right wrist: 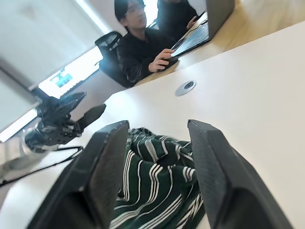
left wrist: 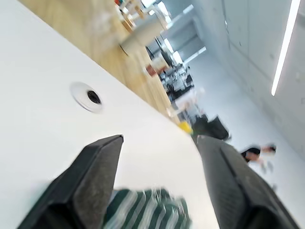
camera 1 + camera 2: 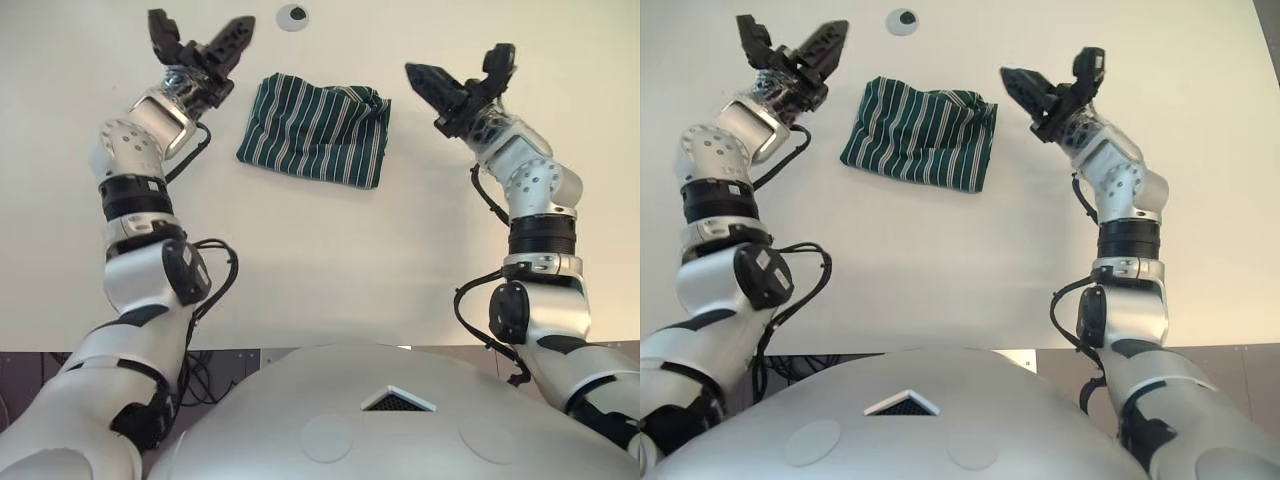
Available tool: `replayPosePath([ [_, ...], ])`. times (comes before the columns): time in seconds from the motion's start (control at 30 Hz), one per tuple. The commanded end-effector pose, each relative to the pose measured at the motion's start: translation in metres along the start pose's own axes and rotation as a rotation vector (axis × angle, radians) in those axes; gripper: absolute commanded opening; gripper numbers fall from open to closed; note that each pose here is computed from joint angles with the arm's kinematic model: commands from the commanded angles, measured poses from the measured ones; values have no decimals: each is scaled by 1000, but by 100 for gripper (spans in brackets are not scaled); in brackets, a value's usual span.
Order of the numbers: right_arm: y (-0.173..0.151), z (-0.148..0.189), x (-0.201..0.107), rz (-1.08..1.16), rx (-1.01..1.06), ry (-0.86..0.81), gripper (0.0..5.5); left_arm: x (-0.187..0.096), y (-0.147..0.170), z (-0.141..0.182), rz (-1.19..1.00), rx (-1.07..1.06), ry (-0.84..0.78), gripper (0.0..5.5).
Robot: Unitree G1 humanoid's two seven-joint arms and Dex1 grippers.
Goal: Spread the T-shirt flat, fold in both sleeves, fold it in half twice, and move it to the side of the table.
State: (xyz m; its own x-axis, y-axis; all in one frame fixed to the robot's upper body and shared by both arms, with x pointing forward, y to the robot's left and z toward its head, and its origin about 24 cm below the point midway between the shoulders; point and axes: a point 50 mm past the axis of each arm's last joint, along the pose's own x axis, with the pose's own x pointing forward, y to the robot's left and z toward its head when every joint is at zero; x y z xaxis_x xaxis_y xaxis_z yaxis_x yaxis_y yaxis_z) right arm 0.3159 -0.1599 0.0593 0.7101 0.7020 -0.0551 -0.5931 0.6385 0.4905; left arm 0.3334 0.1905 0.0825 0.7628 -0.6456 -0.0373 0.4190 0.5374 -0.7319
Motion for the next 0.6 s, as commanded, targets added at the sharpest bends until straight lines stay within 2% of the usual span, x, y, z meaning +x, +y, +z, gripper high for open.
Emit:
replayPosePath([
  [0.03, 3, -6, 6, -31, -343, 138, 225, -12, -19, -15, -45, 289, 198, 283],
  [0.17, 6, -6, 20, 12, -481, 98, 225, -10, -23, -17, -43, 491, 171, 283],
  [0.3, 21, -12, 28, 167, -462, 107, 225, -14, -28, -40, -124, 676, 223, 283],
  [0.43, 26, -19, 29, 240, -472, 134, 225, -20, -30, -54, -203, 725, 295, 283],
  [0.6, 30, -19, 35, 280, -481, 143, 225, -17, -14, -66, -130, 761, 337, 283],
])
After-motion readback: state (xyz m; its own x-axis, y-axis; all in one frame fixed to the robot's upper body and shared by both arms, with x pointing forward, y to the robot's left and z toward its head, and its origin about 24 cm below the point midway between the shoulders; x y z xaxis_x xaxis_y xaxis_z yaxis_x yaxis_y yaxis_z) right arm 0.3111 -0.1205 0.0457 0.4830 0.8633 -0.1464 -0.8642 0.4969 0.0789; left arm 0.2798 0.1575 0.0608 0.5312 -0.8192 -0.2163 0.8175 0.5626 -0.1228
